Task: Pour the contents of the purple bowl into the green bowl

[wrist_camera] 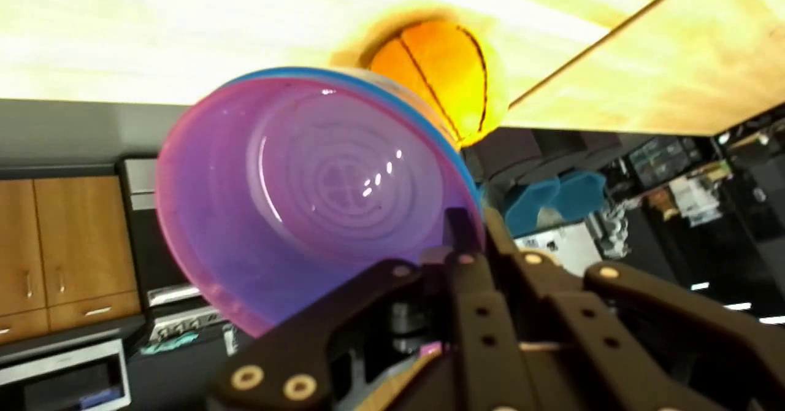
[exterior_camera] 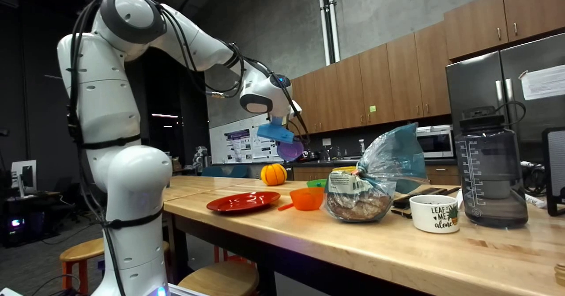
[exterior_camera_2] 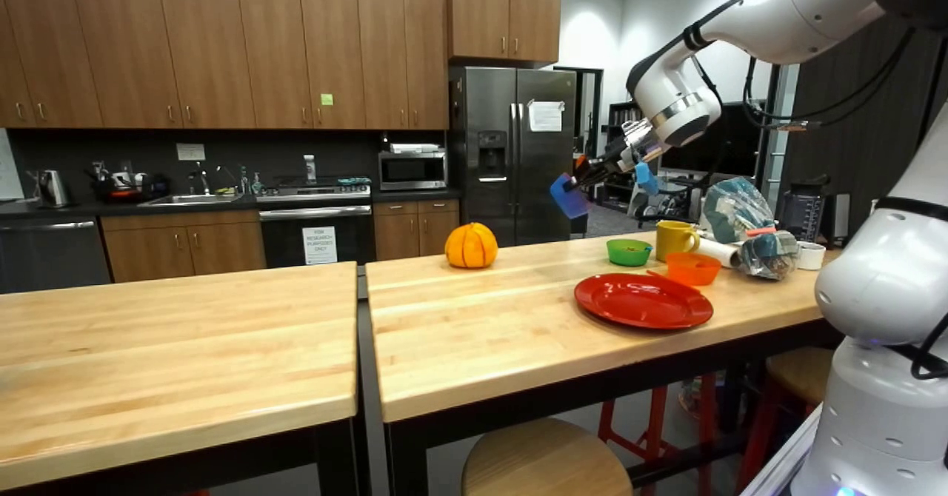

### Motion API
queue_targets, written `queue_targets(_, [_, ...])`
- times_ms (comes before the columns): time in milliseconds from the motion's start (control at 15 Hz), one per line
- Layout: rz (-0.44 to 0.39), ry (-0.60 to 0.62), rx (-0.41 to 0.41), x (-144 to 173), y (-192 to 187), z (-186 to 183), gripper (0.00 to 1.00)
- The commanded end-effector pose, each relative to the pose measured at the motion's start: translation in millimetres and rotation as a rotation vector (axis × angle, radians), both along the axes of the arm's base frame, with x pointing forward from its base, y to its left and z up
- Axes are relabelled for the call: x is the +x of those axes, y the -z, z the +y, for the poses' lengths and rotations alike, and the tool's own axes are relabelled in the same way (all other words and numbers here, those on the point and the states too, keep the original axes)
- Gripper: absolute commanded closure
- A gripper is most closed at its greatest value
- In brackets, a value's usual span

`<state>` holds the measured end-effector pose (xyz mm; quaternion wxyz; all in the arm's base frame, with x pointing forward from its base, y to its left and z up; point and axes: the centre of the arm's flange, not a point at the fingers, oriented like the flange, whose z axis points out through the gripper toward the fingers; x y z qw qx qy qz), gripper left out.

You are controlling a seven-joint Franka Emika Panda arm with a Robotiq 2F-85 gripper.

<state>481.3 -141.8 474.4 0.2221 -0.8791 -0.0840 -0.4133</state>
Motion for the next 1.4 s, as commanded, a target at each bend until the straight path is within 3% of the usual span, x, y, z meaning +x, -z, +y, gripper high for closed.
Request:
queue_targets(0, [0.119,-0.104,-0.125,23.4,-5.8,31.4,0.98])
queue_targets(267, [0.263,-0.192,-0.241,41.1,0.5,74.3,0.98])
queue_targets(467, [0.357,-0.185,-0.291,49.2,0.3,110.9,0.98])
queue_targets(667, [0.414,-0.141,-0.290,58.7,0.0,149.4,0.98])
queue_targets(1000, [0.507,-0.022,-0.214,69.5,-1.5,206.7,0.98])
queue_targets(1333, [0.575,0.115,-0.302,74.5,13.4,249.7,0.98])
